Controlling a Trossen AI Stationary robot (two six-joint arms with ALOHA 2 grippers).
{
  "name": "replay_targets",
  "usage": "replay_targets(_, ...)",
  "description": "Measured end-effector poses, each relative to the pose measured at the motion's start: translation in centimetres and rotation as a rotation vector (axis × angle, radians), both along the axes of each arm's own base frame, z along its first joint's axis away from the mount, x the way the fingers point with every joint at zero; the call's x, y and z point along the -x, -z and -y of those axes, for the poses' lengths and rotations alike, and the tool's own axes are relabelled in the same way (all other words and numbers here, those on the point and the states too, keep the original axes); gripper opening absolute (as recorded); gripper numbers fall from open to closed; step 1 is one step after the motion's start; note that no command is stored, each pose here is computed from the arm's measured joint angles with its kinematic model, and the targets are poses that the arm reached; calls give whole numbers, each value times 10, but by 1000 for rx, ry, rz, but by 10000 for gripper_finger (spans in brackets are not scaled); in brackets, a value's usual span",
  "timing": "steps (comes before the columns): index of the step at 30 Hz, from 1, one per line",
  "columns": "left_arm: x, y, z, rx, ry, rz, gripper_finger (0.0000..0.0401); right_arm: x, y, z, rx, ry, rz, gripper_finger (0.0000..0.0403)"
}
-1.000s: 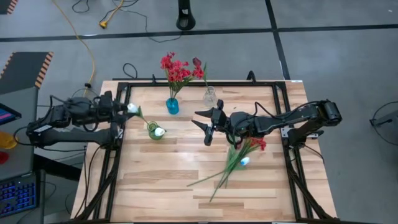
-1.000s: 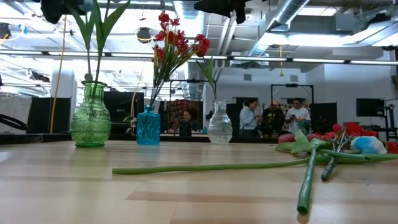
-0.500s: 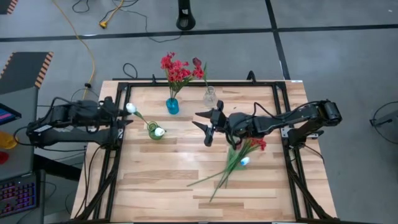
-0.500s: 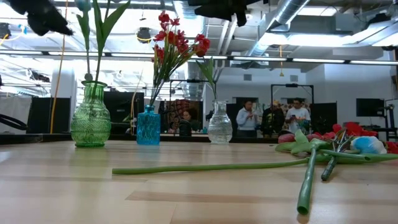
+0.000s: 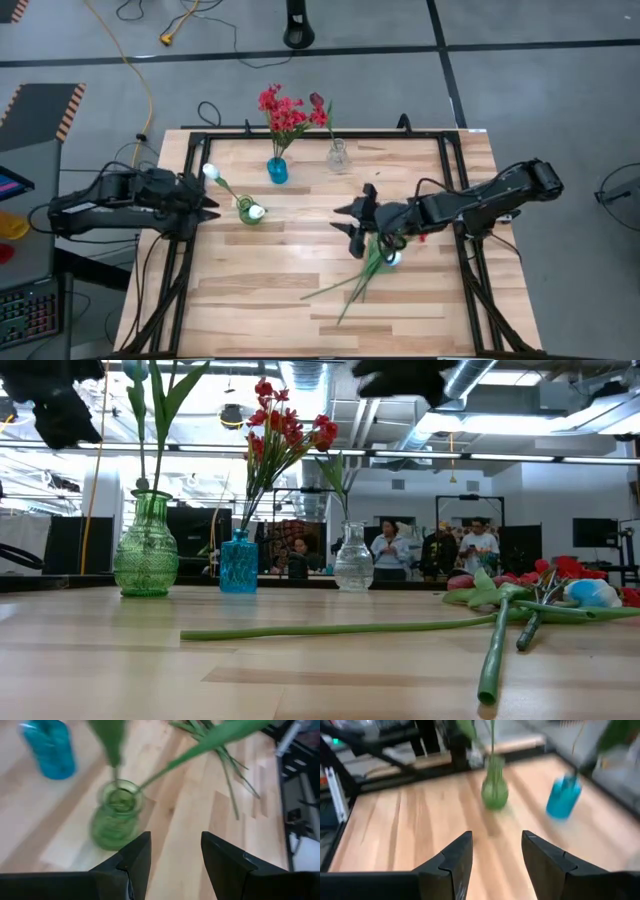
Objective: Sort flowers into vase by color
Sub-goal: Put the red flowers into the blue vase
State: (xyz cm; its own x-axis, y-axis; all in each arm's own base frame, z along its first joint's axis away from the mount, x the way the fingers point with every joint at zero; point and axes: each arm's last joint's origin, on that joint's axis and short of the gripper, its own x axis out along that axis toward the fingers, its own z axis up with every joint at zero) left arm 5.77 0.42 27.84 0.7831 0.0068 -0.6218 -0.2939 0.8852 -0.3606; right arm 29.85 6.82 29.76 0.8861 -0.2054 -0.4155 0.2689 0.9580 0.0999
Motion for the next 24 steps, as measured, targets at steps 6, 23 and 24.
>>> replay_targets(6, -15, 22, 1, 65, 47, 18, 160, 13, 18, -14, -165, 74, -153, 195)
replay_targets(23, -20, 25, -4, 3, -65, 51, 160, 16, 87, -28, -602, 404, -579, 195)
replay_targets(24, -20, 25, -4, 1, -64, 51, 160, 14, 91, -29, -616, 411, -604, 195)
